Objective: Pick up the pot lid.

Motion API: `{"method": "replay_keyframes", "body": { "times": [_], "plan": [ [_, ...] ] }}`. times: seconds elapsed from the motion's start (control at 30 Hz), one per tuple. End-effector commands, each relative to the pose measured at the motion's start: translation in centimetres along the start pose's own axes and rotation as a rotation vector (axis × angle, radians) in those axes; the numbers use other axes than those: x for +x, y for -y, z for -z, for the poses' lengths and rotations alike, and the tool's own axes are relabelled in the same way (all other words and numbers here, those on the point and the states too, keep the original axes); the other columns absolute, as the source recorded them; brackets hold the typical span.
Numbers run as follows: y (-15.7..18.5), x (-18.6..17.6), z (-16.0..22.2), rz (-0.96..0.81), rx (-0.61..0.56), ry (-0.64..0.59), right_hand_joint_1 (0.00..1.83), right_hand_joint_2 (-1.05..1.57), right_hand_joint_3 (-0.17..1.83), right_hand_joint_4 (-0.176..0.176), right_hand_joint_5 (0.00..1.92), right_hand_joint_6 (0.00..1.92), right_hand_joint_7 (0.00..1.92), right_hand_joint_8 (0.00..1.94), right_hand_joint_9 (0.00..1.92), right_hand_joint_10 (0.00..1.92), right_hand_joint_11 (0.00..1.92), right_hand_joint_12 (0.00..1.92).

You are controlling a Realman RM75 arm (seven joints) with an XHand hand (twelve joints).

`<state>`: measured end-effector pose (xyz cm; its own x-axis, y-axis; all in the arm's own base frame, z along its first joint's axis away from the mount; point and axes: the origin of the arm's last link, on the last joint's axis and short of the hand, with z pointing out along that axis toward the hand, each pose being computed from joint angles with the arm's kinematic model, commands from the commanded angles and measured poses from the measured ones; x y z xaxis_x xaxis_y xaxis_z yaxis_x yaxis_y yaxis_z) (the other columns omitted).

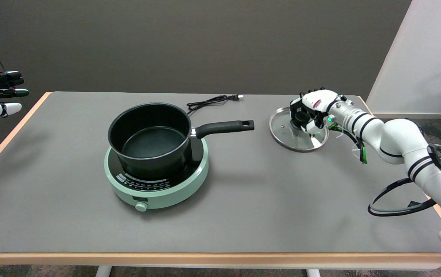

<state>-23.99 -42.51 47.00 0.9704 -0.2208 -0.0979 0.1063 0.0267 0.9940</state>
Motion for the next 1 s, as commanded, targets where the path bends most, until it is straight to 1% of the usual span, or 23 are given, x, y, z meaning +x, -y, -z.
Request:
{"method": "replay_keyframes", "body": {
  "times": [0.03,0.27,0.7,1.0],
  "plan": [
    [1.0,3.8,1.6,0.021,0.062,-0.119,1.36,0.94,0.40,0.176,0.71,1.03,0.92,1.19,0.84,1.25,0.62,1.11],
    [1.7,6.3,2.4,0.056,0.094,-0.183,1.36,0.94,0.40,0.176,0.72,1.02,0.92,1.19,0.84,1.24,0.62,1.10],
    [2.8,7.9,2.8,0.072,0.125,-0.229,1.36,0.94,0.40,0.176,0.72,1.01,0.92,1.19,0.84,1.23,0.63,1.10],
    [3.7,11.9,4.1,0.062,0.151,-0.349,1.36,0.95,0.40,0.176,0.72,1.01,0.91,1.19,0.85,1.22,0.64,1.11]
  ]
}}
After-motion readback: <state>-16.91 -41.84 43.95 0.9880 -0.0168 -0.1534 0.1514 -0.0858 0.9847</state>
